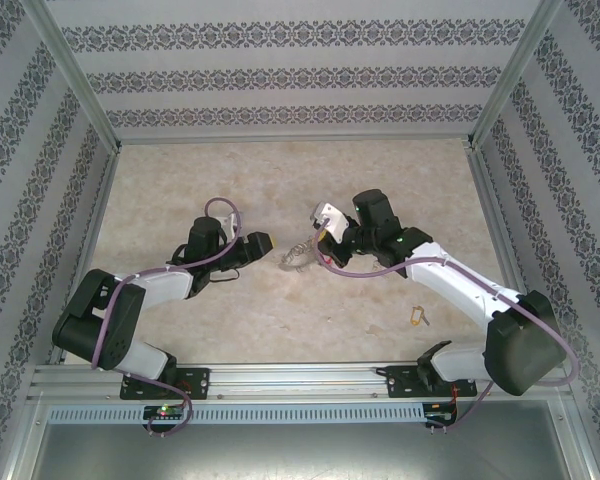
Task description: Put the keys on the keyring
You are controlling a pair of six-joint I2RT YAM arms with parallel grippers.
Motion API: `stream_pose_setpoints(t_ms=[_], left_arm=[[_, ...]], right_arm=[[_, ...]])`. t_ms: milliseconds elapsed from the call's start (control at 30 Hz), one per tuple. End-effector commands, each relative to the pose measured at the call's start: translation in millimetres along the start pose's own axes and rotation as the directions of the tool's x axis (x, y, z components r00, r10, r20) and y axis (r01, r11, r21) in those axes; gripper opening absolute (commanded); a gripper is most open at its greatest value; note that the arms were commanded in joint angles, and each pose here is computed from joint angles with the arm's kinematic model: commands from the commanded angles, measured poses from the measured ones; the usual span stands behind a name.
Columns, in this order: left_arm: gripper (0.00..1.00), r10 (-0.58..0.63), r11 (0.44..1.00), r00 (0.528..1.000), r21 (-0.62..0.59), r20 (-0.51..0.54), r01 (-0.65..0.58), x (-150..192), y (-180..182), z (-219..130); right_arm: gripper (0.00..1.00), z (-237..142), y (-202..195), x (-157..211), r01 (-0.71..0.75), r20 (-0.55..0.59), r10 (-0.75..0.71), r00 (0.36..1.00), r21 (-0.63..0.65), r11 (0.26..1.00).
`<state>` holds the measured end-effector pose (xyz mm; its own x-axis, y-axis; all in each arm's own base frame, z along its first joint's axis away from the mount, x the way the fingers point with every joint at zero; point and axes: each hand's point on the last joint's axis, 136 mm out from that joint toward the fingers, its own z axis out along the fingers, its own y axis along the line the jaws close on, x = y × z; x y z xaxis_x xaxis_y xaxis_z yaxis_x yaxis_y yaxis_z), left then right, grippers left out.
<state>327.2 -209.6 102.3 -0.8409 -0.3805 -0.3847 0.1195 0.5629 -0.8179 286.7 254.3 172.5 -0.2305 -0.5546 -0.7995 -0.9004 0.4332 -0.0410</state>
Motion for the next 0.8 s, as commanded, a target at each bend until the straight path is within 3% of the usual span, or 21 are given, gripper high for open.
stream_pose_setpoints(t_ms=[0, 167, 400, 500, 600, 667, 767], left_arm=[[0.68, 0.085, 0.996, 0.996, -0.021, 0.034, -0.084, -6, -4, -6], [0.69, 0.173, 0.981, 0.983, -0.102, 0.056, -0.167, -13, -4, -19], [0.7, 0.287, 0.952, 0.951, -0.144, 0.114, -0.27, -31, -20, -36], [0.67, 0.351, 0.935, 0.929, -0.09, 0.12, -0.342, -35, -40, -39], [0.65, 0.434, 0.898, 0.893, 0.016, 0.121, -0.439, -33, -65, -38], [0.64, 0.506, 0.848, 0.854, 0.111, 0.121, -0.519, -25, -82, -38], [0.6, 0.604, 0.749, 0.788, 0.253, 0.12, -0.612, -9, -104, -42]], right_arm=[[0.0, -4, -13, -1, 0.139, -0.066, -0.135, 0.989, 0.069, 0.988], [0.0, 10, -1, 17, 0.402, -0.232, -0.372, 0.899, 0.094, 0.911], [0.0, 33, 28, 29, 0.622, -0.341, -0.563, 0.753, 0.089, 0.778], [0.0, 29, 48, 25, 0.547, -0.255, -0.525, 0.812, 0.019, 0.837], [0.0, 16, 72, 14, 0.431, -0.083, -0.442, 0.893, -0.117, 0.895], [0.0, 5, 83, 4, 0.335, 0.011, -0.34, 0.94, -0.204, 0.92], [0.0, -15, 98, -7, 0.186, 0.105, -0.157, 0.982, -0.405, 0.895]])
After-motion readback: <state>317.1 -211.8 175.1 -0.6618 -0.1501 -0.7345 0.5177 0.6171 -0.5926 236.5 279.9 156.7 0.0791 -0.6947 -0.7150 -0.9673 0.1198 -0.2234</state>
